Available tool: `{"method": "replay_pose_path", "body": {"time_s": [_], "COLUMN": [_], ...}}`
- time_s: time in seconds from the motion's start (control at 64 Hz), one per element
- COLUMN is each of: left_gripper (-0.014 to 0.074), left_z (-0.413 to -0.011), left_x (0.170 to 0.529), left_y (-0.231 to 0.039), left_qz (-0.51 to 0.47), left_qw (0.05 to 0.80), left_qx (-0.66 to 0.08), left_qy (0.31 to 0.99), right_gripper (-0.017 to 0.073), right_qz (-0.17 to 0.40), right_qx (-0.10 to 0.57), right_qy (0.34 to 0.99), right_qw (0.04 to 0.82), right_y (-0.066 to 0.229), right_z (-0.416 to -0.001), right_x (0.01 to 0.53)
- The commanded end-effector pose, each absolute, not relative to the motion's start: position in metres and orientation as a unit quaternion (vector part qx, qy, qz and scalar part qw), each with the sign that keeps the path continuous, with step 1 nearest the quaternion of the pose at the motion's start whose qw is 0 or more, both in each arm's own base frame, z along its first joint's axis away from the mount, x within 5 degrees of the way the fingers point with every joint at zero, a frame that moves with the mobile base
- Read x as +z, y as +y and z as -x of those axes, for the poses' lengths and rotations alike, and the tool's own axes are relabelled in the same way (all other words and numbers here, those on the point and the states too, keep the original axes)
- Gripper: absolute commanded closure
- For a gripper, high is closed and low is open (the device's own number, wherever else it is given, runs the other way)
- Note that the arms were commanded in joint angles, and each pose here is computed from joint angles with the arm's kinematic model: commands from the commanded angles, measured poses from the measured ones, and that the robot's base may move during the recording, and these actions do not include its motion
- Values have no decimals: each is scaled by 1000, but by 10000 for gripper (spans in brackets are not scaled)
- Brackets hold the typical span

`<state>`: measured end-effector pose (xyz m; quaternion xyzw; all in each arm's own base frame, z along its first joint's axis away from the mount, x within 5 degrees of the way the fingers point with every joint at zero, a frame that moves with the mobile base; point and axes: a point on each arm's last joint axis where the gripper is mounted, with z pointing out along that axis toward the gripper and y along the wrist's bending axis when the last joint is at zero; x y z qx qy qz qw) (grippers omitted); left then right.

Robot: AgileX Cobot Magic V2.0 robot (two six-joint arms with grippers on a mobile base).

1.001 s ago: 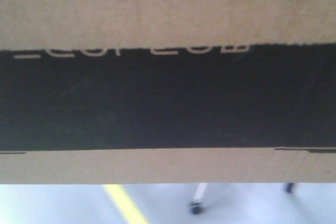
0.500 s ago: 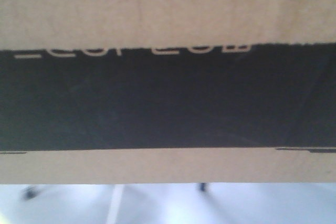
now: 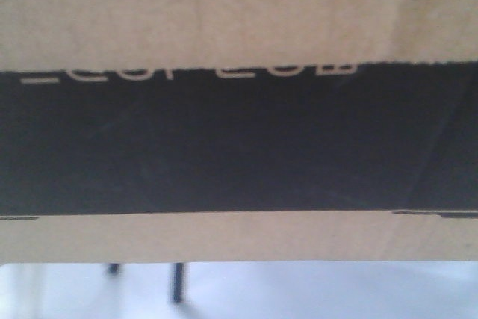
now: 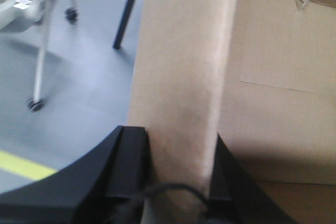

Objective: Grab box from left shelf to table start
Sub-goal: 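Hold the box in both grippers while the base approaches the white table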

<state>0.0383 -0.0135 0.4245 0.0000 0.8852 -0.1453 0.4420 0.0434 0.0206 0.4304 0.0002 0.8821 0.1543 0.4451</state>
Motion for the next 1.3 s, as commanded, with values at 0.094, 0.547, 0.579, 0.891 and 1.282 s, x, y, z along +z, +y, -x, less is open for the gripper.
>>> {"method": "replay_pose_path", "body": {"time_s": [0.094, 0.547, 0.579, 0.891, 1.282], "left_gripper": [607, 607, 607, 607, 607], "left_z": [-27, -27, -27, -27, -27], "left_x": [430, 430, 430, 430, 430], "left_y": [-16, -16, -16, -16, -17], "left_qz": [9, 9, 9, 9, 8], "left_qw": [418, 418, 418, 418, 417], "left_qx": [-180, -180, -180, -180, -184], "left_qy": [890, 890, 890, 890, 890], "right_gripper": [537, 537, 537, 537, 537], "right_qz": [-2, -2, -2, -2, -2], "right_qx": [135, 135, 135, 135, 135], "right_qy": [884, 884, 884, 884, 884], "right_qw": [447, 447, 447, 447, 447], "right_y": [17, 17, 17, 17, 17], "right_z": [-41, -41, -41, -41, -41], "right_x": [435, 435, 435, 435, 435]}}
